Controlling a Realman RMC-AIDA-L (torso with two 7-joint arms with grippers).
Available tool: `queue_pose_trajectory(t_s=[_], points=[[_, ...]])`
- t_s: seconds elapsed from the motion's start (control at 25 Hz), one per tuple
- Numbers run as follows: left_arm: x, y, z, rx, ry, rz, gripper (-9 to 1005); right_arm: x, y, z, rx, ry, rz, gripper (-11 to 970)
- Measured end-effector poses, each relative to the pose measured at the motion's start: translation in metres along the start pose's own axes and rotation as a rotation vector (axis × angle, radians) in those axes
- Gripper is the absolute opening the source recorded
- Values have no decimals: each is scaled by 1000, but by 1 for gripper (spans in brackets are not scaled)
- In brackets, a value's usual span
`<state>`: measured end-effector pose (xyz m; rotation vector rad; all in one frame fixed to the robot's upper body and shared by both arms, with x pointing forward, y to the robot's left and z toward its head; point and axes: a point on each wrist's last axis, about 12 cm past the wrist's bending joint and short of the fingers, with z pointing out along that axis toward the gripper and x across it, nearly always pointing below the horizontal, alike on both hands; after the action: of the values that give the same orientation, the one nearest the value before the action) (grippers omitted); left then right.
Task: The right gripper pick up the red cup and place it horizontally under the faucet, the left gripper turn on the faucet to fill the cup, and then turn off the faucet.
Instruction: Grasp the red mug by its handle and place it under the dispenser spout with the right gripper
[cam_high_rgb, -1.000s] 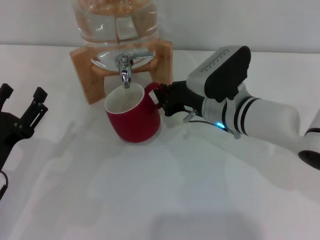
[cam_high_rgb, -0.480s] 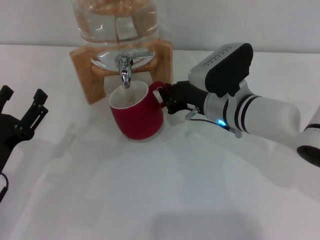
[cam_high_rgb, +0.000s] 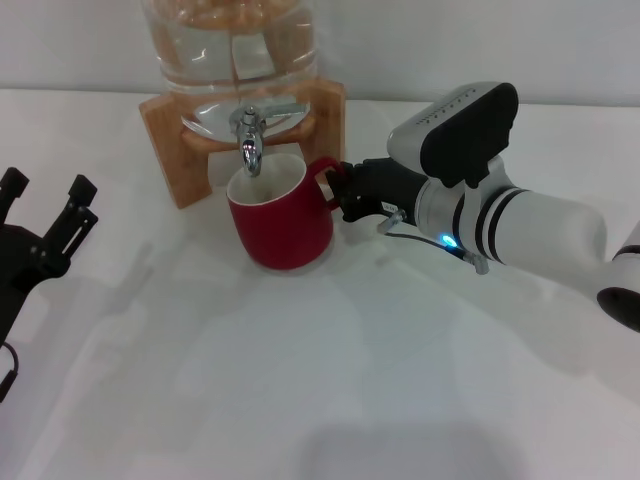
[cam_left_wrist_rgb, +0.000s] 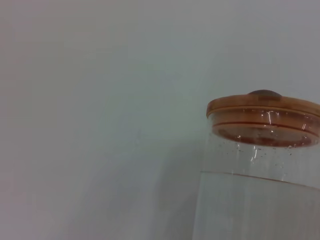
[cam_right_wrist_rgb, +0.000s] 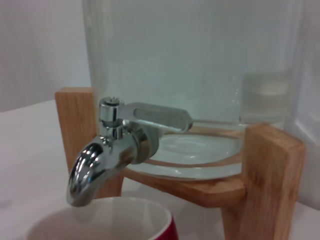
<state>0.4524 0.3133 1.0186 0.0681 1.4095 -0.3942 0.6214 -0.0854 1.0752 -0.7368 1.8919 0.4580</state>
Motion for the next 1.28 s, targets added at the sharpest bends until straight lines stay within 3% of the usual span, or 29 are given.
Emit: queue_pose_trajectory(t_s=[1.28], points=[[0,0,6,6,5,4,891,8,6,-1,-28,22,-56,104]])
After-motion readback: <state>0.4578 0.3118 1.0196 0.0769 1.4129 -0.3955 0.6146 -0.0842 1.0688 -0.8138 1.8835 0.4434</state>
